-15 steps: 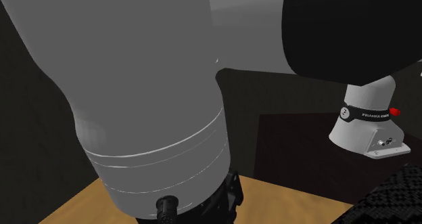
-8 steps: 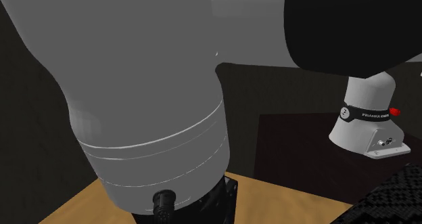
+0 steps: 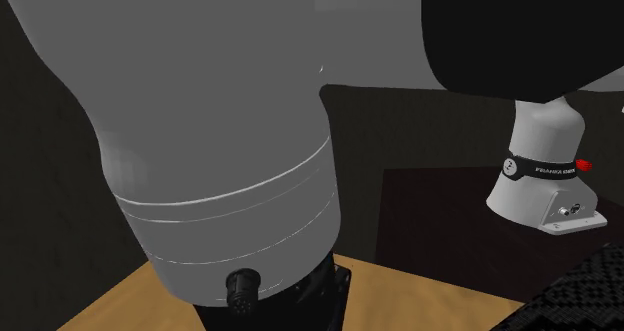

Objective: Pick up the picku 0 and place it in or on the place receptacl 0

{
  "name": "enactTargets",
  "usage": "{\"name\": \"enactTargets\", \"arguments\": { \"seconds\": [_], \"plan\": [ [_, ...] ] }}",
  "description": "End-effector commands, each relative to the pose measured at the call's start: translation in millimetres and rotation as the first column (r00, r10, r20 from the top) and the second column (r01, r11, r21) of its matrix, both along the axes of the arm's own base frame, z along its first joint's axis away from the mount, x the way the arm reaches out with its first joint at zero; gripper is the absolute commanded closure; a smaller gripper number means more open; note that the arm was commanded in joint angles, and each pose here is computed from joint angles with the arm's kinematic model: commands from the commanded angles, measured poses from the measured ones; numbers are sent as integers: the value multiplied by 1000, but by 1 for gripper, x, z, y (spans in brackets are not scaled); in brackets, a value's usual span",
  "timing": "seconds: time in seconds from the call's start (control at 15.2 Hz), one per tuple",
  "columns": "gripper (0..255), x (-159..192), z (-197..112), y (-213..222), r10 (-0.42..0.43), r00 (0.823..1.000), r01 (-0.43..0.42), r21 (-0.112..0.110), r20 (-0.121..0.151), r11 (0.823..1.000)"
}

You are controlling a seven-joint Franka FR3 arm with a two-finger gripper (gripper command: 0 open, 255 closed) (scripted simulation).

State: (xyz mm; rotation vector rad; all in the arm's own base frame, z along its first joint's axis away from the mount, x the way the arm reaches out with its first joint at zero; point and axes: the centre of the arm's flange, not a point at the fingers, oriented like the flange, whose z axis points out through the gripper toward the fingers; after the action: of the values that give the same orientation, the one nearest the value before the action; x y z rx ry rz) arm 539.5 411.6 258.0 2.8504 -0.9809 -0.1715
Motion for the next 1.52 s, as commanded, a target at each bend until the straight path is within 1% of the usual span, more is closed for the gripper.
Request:
{"name": "enactTargets", "arguments": {
  "seconds": [0.0,0.59,0.66,0.73,0.79,0.86,0.92,0.99,1.45],
  "plan": [
    [255,-1,6,-1,0,1000,0,-4,-5,1000],
    [255,-1,54,-1,0,1000,0,-4,-5,1000],
    [255,0,48,-1,0,1000,0,-3,-5,1000],
    [0,0,48,-1,0,1000,0,-3,-5,1000],
    [0,2,45,-30,13,1000,-13,112,-1,994],
    [0,4,38,-60,26,1000,-26,225,5,974],
    [0,6,28,-88,38,999,-40,336,11,941],
    [0,8,21,-102,44,999,-47,393,16,918],
    [0,2,-13,-91,44,999,-47,393,16,918]
  ]
}}
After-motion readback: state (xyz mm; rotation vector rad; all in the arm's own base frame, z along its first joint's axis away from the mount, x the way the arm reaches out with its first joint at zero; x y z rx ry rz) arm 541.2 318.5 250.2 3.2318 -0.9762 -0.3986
